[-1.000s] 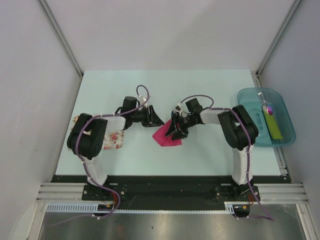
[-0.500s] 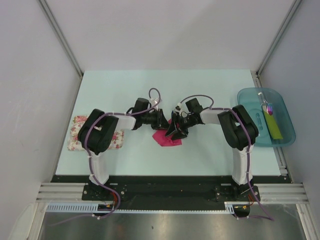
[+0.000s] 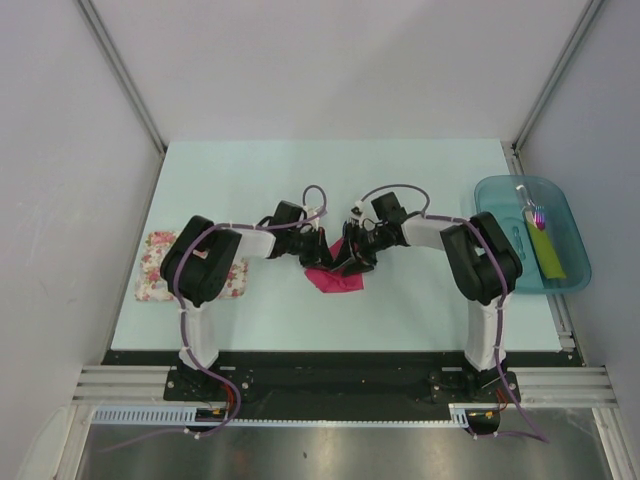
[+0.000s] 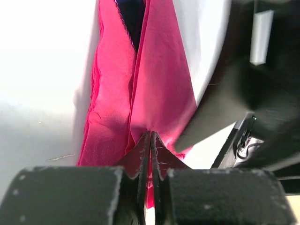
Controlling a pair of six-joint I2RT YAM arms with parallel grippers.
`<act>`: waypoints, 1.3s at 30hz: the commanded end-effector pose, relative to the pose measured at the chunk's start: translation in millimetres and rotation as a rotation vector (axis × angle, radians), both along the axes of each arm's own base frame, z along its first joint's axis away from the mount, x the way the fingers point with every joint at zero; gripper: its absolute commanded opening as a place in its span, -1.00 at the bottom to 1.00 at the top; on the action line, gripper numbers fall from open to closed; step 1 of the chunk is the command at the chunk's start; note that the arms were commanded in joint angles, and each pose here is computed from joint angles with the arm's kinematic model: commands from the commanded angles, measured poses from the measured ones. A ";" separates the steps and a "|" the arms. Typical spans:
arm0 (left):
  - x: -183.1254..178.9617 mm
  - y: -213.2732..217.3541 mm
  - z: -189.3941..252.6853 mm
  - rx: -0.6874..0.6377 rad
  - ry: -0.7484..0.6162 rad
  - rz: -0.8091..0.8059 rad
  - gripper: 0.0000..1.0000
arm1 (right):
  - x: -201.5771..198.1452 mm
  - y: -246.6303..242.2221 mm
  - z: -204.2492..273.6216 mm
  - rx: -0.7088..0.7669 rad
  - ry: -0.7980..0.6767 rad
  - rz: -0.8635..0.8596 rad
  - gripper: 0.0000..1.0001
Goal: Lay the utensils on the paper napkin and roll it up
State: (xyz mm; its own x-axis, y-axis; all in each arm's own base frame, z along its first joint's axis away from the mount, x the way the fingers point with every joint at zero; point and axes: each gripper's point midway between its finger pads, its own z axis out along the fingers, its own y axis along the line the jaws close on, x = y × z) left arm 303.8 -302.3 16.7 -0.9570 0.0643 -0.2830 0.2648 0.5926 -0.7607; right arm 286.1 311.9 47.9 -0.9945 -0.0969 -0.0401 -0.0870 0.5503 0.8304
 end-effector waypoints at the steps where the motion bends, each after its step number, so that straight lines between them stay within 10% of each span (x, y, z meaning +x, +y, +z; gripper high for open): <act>1: 9.8 1.7 -8.5 0.040 -0.033 -0.005 -0.89 | 38.7 -4.3 65.0 0.038 -0.206 -0.070 -0.03; 12: 10.8 2.4 -9.8 0.050 -0.045 -0.008 -0.92 | 70.7 -21.4 40.3 -0.191 -0.330 -0.150 -0.99; 29: 12.6 1.6 -7.8 0.045 -0.059 -0.009 -0.92 | 67.2 -11.7 -24.8 -0.306 -0.315 -0.104 -1.00; 39: 7.4 -7.9 71.5 -0.183 -0.214 -0.056 -0.48 | 45.5 -28.3 -70.5 -0.402 -0.225 -0.075 -1.00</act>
State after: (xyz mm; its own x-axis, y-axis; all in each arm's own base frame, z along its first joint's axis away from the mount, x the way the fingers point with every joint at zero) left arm 305.0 -301.7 31.1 -0.9393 0.0640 -0.3371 0.3143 0.5549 -0.7703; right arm 343.7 297.5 17.9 -0.9599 -0.0534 -0.2752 -0.2123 0.7797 0.5891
